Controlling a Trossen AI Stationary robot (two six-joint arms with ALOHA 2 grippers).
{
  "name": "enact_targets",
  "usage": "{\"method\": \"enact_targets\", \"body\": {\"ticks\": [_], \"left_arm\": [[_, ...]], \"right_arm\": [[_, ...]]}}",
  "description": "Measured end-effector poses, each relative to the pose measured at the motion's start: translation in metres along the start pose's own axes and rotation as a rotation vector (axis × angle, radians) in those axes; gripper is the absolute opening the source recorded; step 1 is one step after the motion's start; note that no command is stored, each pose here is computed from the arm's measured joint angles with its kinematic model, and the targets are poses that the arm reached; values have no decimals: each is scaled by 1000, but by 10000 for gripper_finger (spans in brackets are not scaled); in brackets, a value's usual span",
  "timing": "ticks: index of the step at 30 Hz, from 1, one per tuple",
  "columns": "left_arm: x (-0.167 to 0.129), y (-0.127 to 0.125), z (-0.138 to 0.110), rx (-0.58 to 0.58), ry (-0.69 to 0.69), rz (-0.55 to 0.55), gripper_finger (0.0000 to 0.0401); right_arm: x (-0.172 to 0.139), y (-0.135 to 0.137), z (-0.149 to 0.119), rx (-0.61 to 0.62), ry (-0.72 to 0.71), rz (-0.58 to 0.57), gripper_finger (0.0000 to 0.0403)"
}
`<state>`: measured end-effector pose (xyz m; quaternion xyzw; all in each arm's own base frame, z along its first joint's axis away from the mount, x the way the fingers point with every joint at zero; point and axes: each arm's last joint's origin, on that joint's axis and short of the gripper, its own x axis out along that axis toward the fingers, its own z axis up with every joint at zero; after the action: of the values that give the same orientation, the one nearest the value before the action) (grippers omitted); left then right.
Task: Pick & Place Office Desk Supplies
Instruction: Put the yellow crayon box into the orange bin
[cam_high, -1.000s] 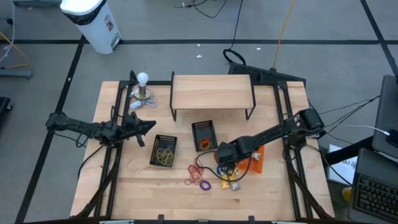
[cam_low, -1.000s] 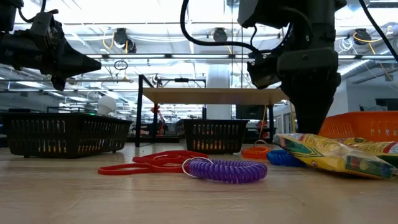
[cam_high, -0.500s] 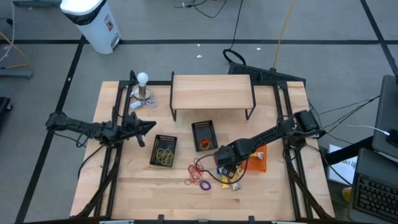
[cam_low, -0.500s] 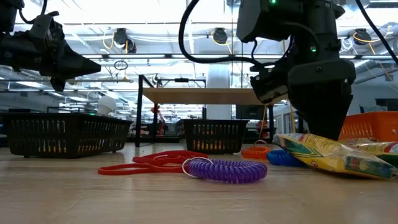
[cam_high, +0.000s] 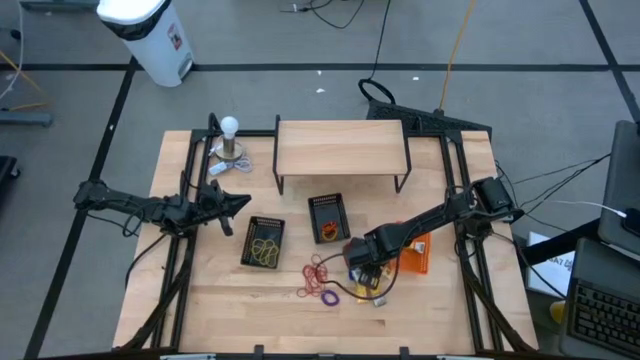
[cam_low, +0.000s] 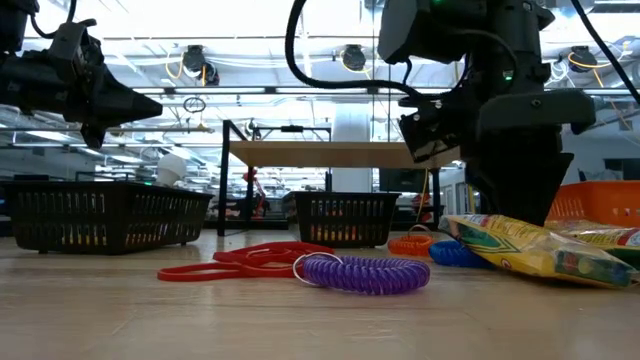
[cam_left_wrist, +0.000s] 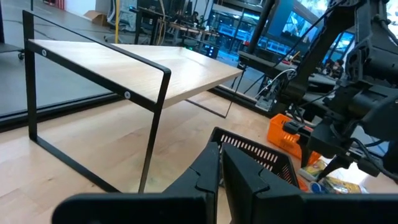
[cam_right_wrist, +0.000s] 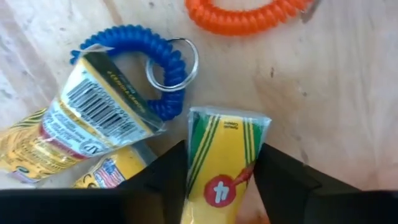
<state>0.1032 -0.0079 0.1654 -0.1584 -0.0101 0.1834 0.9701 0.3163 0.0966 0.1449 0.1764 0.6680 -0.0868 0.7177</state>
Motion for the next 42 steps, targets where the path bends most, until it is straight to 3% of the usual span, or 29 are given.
{"method": "enact_targets", "body": {"ticks": [7,15,18,25,29,35,42], "left_arm": [[0,0,0,-1,0,0,19],[0,0,0,-5,-4,0,19],[0,0,1,-6,-6,0,19],[0,0,1,-6,-7,1,19],[0,0,1,-6,-7,1,19],[0,0,1,-6,-8,2,19],[0,0,1,22,-9,8,19]], "right_arm": [[-21,2,2,-86,-94,52,62],[-77,2,-1,-167,-334,141,83],[-106,2,-6,-265,-465,185,82],[-182,1,-37,-540,-861,316,64],[-208,-19,-61,-542,-1059,367,76],[-213,-56,-103,-511,-1296,443,70],[-174,-89,-139,-516,-1388,513,74]]}}
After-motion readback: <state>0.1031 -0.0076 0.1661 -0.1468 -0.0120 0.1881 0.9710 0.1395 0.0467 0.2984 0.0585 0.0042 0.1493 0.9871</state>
